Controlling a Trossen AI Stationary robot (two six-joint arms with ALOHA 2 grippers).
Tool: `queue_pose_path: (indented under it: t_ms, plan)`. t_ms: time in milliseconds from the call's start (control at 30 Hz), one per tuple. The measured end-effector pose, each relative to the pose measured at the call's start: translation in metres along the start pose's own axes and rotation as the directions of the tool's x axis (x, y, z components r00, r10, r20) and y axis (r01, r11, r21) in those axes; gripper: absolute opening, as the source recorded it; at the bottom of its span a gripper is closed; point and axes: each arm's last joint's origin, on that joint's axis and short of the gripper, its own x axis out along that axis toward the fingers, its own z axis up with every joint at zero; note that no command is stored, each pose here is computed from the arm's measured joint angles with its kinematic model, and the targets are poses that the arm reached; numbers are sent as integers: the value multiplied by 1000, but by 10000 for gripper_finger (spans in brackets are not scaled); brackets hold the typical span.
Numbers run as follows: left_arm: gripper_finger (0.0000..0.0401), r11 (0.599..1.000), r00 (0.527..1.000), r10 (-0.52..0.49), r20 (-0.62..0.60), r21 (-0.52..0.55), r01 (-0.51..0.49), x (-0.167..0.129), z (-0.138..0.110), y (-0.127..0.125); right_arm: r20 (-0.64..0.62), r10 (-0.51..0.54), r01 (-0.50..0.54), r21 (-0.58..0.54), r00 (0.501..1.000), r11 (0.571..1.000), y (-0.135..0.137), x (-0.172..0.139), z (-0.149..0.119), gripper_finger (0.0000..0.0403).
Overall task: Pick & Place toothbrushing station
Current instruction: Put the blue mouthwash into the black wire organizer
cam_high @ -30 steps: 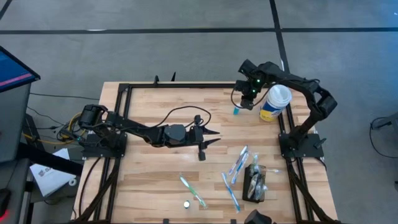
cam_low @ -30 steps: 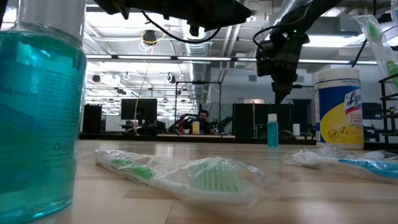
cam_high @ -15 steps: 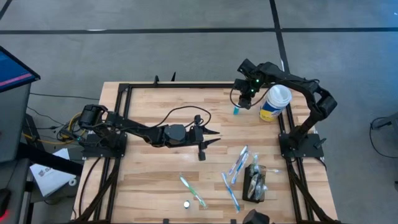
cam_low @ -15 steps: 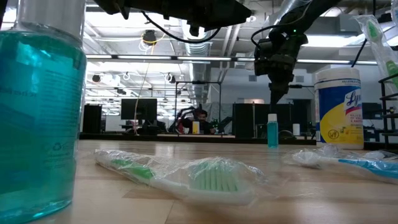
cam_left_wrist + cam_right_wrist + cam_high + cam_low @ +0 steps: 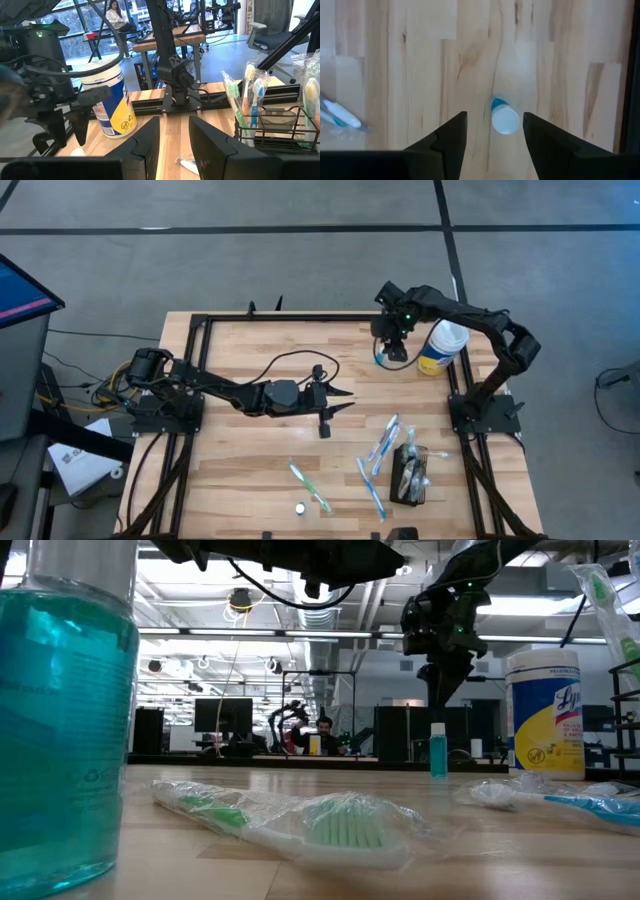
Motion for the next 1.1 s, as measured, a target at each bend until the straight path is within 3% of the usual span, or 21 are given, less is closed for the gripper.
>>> queue_pose_path:
  t_ms: [367, 533, 833, 1100]
  plan:
    - [99, 1000, 1000, 0, 0, 0, 0, 0, 0, 0, -13, -20, 19, -100, 1000, 995, 3, 1, 3, 156]
    - [99, 1000, 1000, 0, 0, 0, 0, 0, 0, 0, -46, -51, 44, -143, 998, 989, 1, 3, 3, 169]
    - [99, 1000, 1000, 0, 0, 1, 0, 0, 0, 0, -107, 3, -17, -131, 994, 991, -4, 26, 3, 200]
    - [99, 1000, 1000, 2, 0, 1, -2, 0, 0, 1, -168, -38, 9, -171, 985, 985, 2, 35, 10, 194]
